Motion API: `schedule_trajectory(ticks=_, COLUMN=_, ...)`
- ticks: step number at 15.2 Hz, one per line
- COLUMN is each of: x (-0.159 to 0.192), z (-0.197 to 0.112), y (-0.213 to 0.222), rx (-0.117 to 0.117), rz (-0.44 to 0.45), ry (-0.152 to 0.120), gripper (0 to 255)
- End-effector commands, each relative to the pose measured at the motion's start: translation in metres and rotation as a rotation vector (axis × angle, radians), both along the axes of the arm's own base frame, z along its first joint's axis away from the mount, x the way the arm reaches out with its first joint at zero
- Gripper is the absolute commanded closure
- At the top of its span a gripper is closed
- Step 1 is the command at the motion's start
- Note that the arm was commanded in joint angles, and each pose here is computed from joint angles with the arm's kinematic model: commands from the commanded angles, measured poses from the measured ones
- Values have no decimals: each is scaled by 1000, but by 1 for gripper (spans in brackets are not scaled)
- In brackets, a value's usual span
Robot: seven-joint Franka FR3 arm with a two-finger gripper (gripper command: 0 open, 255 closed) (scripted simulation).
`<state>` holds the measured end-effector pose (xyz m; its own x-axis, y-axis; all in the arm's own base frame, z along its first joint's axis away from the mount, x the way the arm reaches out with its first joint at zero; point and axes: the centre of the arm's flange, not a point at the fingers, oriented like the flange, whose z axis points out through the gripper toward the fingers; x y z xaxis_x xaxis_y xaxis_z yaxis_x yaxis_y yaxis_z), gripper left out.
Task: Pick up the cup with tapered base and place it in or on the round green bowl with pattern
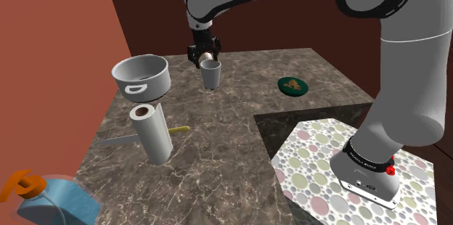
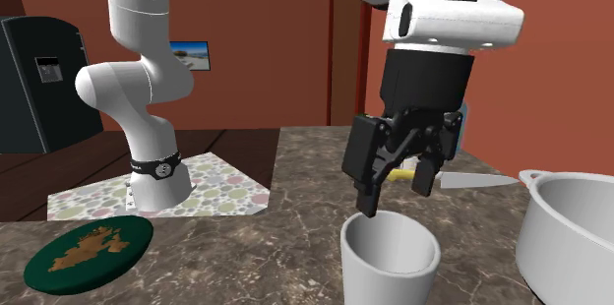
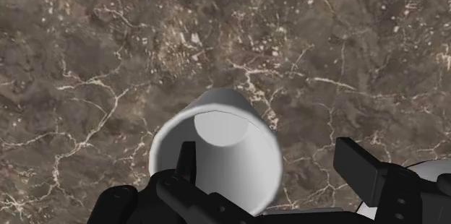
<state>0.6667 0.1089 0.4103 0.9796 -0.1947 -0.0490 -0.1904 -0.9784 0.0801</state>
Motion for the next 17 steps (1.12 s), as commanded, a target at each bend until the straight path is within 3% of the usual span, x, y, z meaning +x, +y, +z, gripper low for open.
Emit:
schedule_trajectory(ticks=1, x=22, z=-11, y=8, rx=-4, rz=-4, ry=-5, gripper=0)
schedule_trajectory(ticks=9, x=20, z=-51, y=6, rx=-4, rz=-4, ry=-5, gripper=0)
schedule_trajectory(ticks=17, x=20, z=-51, y=6, rx=-4, rz=-4, ry=-5, gripper=0)
